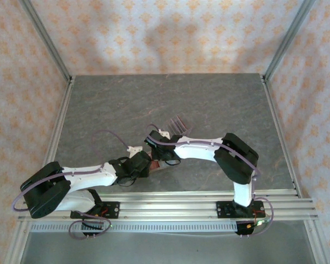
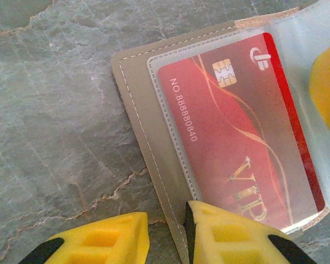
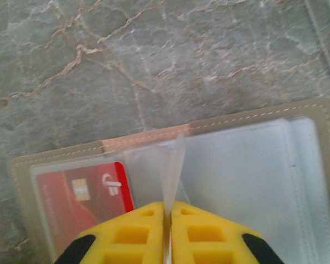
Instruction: Put the credit cards into the card holder
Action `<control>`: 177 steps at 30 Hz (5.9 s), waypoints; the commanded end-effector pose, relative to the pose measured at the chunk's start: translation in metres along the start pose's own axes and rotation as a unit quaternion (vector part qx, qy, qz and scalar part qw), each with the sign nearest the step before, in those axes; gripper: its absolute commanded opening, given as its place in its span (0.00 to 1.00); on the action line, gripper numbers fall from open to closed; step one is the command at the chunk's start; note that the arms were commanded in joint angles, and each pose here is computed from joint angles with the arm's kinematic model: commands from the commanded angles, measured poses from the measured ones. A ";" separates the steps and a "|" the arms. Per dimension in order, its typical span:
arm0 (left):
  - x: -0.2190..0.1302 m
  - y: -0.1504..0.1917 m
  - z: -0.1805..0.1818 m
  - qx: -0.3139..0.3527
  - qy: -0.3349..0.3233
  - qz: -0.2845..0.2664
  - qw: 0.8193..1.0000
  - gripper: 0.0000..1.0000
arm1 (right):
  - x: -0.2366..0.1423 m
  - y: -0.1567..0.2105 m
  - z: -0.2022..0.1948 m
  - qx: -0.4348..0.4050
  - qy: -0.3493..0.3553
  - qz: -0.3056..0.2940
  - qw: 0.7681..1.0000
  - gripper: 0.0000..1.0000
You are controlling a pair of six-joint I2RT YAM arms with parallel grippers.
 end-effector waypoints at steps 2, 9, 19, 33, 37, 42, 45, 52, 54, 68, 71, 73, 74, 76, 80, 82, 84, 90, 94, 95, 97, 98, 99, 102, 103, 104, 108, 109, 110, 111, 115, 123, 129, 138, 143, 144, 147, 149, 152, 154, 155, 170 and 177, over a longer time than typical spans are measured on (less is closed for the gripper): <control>0.014 0.013 -0.003 -0.004 0.010 0.028 1.000 0.26 | -0.007 0.006 0.006 0.023 -0.052 0.012 0.998 0.24; 0.014 0.013 -0.002 -0.005 0.011 0.028 1.000 0.26 | 0.000 0.008 0.006 0.075 -0.122 0.014 0.990 0.34; 0.008 0.009 -0.005 0.000 0.015 0.023 1.000 0.26 | -0.013 -0.002 0.009 0.116 -0.201 -0.015 0.973 0.40; 0.004 0.004 -0.004 -0.012 0.014 0.013 1.000 0.26 | -0.010 0.003 0.016 0.134 -0.244 -0.005 0.960 0.41; -0.002 0.001 0.000 -0.019 0.008 0.001 1.000 0.26 | -0.003 0.000 0.022 0.144 -0.263 -0.006 0.954 0.41; -0.012 -0.003 0.006 -0.024 0.006 -0.013 1.000 0.27 | -0.003 -0.005 0.028 0.147 -0.272 -0.010 0.951 0.40; -0.015 -0.004 0.009 -0.025 0.007 -0.016 1.000 0.29 | -0.004 -0.006 0.031 0.151 -0.279 -0.011 0.948 0.40; -0.015 -0.002 0.017 -0.032 -0.002 -0.020 0.999 0.31 | -0.012 -0.007 0.050 0.157 -0.307 -0.021 0.939 0.41; -0.016 -0.003 0.020 -0.037 -0.006 -0.025 0.999 0.31 | -0.014 -0.006 0.054 0.158 -0.312 -0.024 0.937 0.41; -0.038 -0.004 0.049 -0.052 -0.034 -0.036 0.997 0.29 | -0.015 -0.007 0.072 0.157 -0.340 -0.023 0.927 0.45; -0.045 -0.004 0.056 -0.061 -0.030 -0.041 0.997 0.29 | -0.012 -0.005 0.078 0.154 -0.341 -0.019 0.927 0.45; -0.051 -0.006 0.061 -0.067 -0.029 -0.047 0.996 0.29 | -0.009 -0.004 0.082 0.151 -0.340 -0.016 0.928 0.45; -0.054 -0.007 0.063 -0.069 -0.027 -0.050 0.996 0.29 | -0.007 -0.003 0.084 0.150 -0.340 -0.015 0.928 0.45; -0.060 -0.009 0.067 -0.074 -0.024 -0.055 0.995 0.29 | -0.006 -0.001 0.089 0.147 -0.344 -0.012 0.927 0.45; -0.067 -0.012 0.072 -0.084 -0.023 -0.060 0.994 0.32 | -0.014 -0.003 0.100 0.121 -0.352 -0.007 0.928 0.46; -0.069 -0.013 0.073 -0.085 -0.021 -0.060 0.994 0.33 | -0.026 -0.006 0.103 0.099 -0.347 -0.011 0.932 0.47; -0.070 -0.013 0.073 -0.088 -0.021 -0.060 0.994 0.34 | -0.040 -0.010 0.102 0.076 -0.329 -0.022 0.941 0.49; -0.073 -0.016 0.069 -0.087 -0.012 -0.060 0.994 0.38 | -0.066 -0.014 0.077 0.049 -0.261 -0.045 0.963 0.51; -0.077 -0.020 0.060 -0.075 0.008 -0.058 0.995 0.42 | -0.059 -0.011 0.048 0.060 -0.206 -0.042 0.976 0.41; -0.078 -0.021 0.056 -0.072 0.016 -0.055 0.996 0.43 | -0.056 -0.009 0.042 0.058 -0.192 -0.040 0.979 0.36; -0.079 -0.022 0.048 -0.062 0.034 -0.048 0.996 0.47 | -0.050 -0.006 0.032 0.055 -0.161 -0.033 0.985 0.28; -0.079 -0.022 0.043 -0.056 0.042 -0.043 0.997 0.49 | -0.047 -0.004 0.027 0.050 -0.146 -0.032 0.988 0.26; -0.080 -0.023 0.039 -0.050 0.047 -0.039 0.997 0.51 | -0.045 -0.004 0.022 0.048 -0.130 -0.033 0.990 0.24; -0.078 -0.027 0.026 -0.031 0.055 -0.029 0.998 0.57 | -0.032 0.000 0.004 0.047 -0.087 -0.019 0.995 0.20; -0.076 -0.028 0.022 -0.025 0.054 -0.025 0.998 0.58 | -0.028 0.000 -0.002 0.046 -0.076 -0.015 0.996 0.19; -0.073 -0.029 0.018 -0.019 0.053 -0.021 0.998 0.59 | -0.025 0.001 -0.006 0.044 -0.065 -0.012 0.997 0.19; -0.061 -0.034 0.004 -0.001 0.042 -0.006 0.999 0.60 | -0.013 0.006 -0.020 0.043 -0.031 -0.001 0.999 0.18; -0.057 -0.034 0.001 0.002 0.038 -0.003 0.999 0.60 | -0.010 0.009 -0.022 0.044 -0.028 0.003 0.999 0.18; -0.053 -0.035 -0.001 0.004 0.035 -0.001 0.999 0.60 | -0.006 0.012 -0.025 0.046 -0.024 0.006 0.999 0.18; -0.050 -0.035 -0.003 0.006 0.031 0.000 1.000 0.60 | -0.002 0.014 -0.028 0.048 -0.019 0.009 0.999 0.18; -0.037 -0.035 -0.003 0.022 0.003 0.006 1.000 0.60 | 0.011 0.030 -0.045 0.066 0.006 0.023 0.998 0.16; -0.021 -0.033 -0.004 0.045 -0.021 0.018 0.999 0.60 | -0.004 0.049 -0.070 0.122 0.018 -0.008 0.992 0.14; -0.009 -0.034 -0.007 0.052 -0.032 0.023 0.998 0.56 | -0.029 0.041 -0.064 0.107 0.006 -0.024 0.994 0.21; -0.040 -0.046 -0.006 0.036 -0.022 -0.011 0.999 0.53 | -0.059 0.020 -0.051 0.068 -0.008 -0.042 0.997 0.31; -0.058 -0.053 -0.012 0.038 0.008 -0.027 0.999 0.55 | -0.085 0.003 -0.062 0.039 0.038 -0.068 0.996 0.39; -0.057 -0.054 -0.016 0.042 0.008 -0.023 0.999 0.55 | -0.089 -0.002 -0.065 0.033 0.047 -0.070 0.996 0.40; -0.046 -0.053 -0.026 0.046 0.011 -0.005 0.999 0.54 | -0.100 -0.016 -0.076 0.018 0.074 -0.076 0.994 0.40; -0.037 -0.052 -0.031 0.046 0.016 0.004 0.999 0.54 | -0.105 -0.025 -0.085 0.011 0.099 -0.076 0.992 0.40; -0.025 -0.051 -0.034 0.047 0.007 0.011 0.999 0.53 | -0.108 -0.039 -0.099 0.005 0.123 -0.072 0.990 0.40; -0.018 -0.049 -0.036 0.048 0.005 0.018 0.999 0.53 | -0.109 -0.048 -0.105 -0.001 0.139 -0.069 0.988 0.39; -0.014 -0.048 -0.036 0.050 0.002 0.021 0.999 0.53 | -0.110 -0.053 -0.108 -0.005 0.149 -0.069 0.986 0.39; 0.007 -0.030 -0.015 0.049 -0.025 0.041 0.998 0.50 | -0.074 -0.114 -0.106 -0.077 0.190 -0.019 0.979 0.26; 0.009 -0.026 -0.011 0.045 -0.024 0.045 0.998 0.50 | -0.064 -0.141 -0.091 -0.106 0.176 -0.023 0.978 0.26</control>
Point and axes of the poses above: each hand's point on the last joint's axis, 136 mm out from that joint toward the fingers, its own x axis out along the fingers, its own z axis along the line the jaws close on, y = z × x, the point moved 5 cm from there along -x, back along the fingers, and after that the axes turned 12 degrees about -x, right-handed, at the moved point
